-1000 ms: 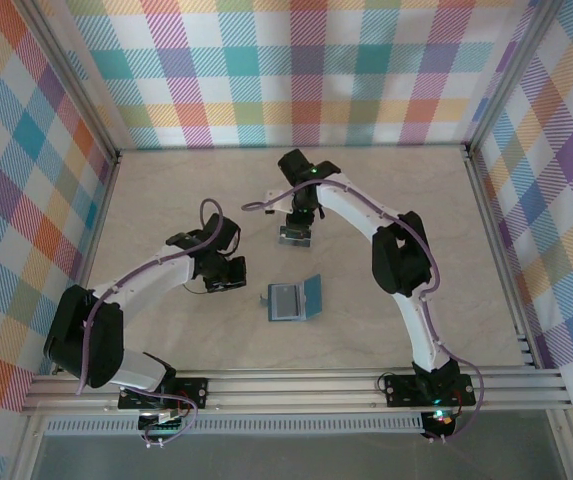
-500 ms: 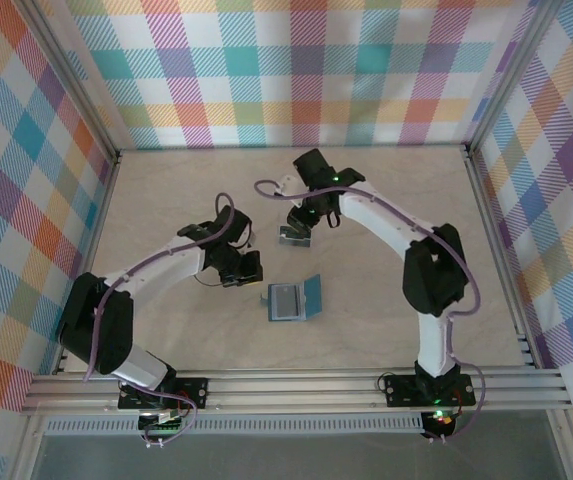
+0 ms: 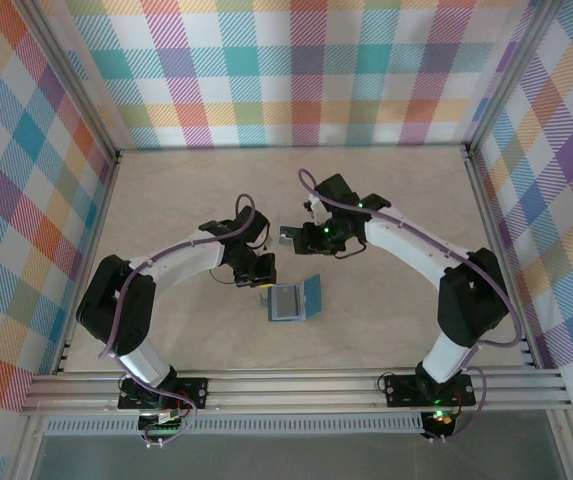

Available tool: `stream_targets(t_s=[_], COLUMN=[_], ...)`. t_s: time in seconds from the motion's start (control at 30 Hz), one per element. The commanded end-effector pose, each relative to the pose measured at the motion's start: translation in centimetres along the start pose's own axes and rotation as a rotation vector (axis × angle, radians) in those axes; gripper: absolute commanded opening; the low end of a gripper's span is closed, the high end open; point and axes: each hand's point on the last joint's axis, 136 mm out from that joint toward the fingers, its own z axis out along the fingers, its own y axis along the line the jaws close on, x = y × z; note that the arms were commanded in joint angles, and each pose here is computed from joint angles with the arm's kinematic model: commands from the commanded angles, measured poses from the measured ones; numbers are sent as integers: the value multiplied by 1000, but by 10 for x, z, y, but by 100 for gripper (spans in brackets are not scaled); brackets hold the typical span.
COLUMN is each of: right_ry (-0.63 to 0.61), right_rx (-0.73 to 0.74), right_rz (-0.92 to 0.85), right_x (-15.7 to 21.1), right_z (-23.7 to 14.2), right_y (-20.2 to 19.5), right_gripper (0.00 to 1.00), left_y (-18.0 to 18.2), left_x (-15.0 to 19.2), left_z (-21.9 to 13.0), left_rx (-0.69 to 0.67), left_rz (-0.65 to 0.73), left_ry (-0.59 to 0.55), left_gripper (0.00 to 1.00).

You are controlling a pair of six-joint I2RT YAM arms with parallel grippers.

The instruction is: Take the credit cards out of the card holder

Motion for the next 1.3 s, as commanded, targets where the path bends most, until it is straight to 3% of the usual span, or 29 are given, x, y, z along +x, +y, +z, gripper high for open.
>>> stream_targets(t_s=[0.0,0.27,0.5,1.27], right_ry=[6,114,175,295], right_rx=[-151,-190,-156,-31], right_rz=[139,189,193,180], right_x=[14,46,59,84], right_z=[-7,18,41,104], right_y=[23,21,24,24], right_gripper=[35,26,25,18], left_y=[-9,9,34,60], left_x=[6,15,22,44], left_z=[5,19,24,45], left_rx=[12,-52,-166,-186], left_rz=[33,12,24,8], left_ry=[38,75,90,123], left_gripper=[8,4,2,0])
